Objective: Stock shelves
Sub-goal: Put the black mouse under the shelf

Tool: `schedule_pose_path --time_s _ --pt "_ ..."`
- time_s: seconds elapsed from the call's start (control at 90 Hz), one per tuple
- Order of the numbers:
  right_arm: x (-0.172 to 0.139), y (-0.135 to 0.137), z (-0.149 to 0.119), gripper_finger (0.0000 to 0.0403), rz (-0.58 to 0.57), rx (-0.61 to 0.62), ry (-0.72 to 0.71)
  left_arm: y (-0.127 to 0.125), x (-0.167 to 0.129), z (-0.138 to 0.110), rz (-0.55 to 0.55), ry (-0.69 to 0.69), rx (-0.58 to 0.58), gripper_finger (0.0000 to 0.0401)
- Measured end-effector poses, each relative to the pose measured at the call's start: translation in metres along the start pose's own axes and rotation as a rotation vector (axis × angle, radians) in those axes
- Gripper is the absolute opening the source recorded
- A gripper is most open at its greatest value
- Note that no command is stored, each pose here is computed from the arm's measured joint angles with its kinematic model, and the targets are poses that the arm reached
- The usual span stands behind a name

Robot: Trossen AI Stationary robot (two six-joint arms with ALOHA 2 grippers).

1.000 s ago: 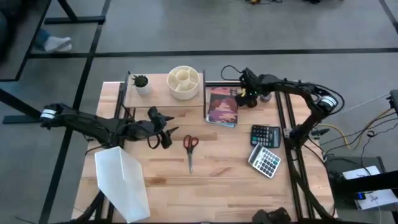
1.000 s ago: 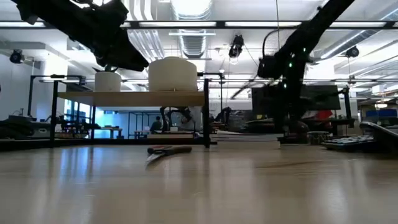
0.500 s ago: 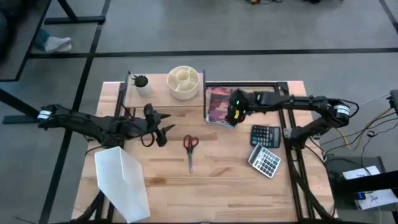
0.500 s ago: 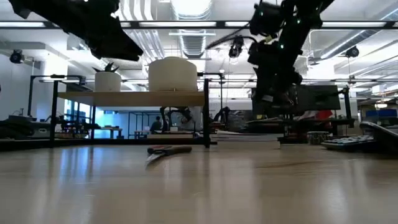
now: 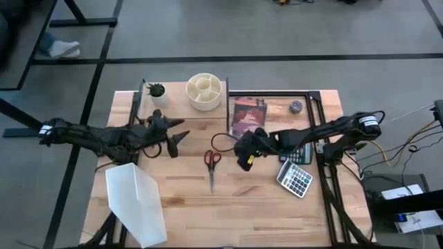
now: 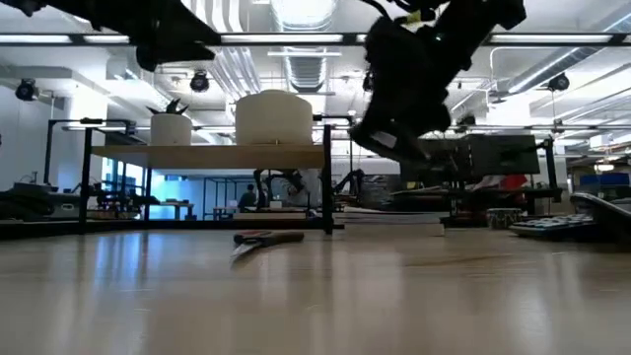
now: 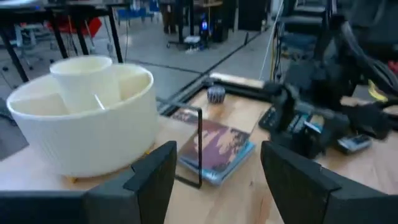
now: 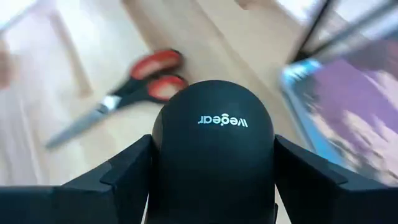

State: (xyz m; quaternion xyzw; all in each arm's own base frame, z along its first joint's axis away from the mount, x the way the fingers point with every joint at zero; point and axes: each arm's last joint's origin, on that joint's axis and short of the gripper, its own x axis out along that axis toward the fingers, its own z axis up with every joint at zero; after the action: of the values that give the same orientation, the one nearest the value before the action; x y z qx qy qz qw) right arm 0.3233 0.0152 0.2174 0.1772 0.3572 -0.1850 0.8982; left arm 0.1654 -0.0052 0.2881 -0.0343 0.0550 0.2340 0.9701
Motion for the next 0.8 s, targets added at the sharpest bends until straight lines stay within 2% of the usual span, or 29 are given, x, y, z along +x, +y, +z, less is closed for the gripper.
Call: schedule_pose_path --time_s 0.178,0.533,0.8 --pt "0.026 0.018 0.007 0.026 0.074 -0.025 -0.057 0.002 -0.002 0.002 0.029 -0.017 0.002 0.0219" --pt "0.085 0.059 0.047 0.0263 0.104 -0.276 -0.099 0.004 -0.004 0.005 0.032 -0.035 -0.004 0.0219" --pt "0.114 0.065 0.073 0.0266 0.102 -0.437 -0.136 0.004 -0.004 0.004 0.028 -0.034 0.016 0.0219"
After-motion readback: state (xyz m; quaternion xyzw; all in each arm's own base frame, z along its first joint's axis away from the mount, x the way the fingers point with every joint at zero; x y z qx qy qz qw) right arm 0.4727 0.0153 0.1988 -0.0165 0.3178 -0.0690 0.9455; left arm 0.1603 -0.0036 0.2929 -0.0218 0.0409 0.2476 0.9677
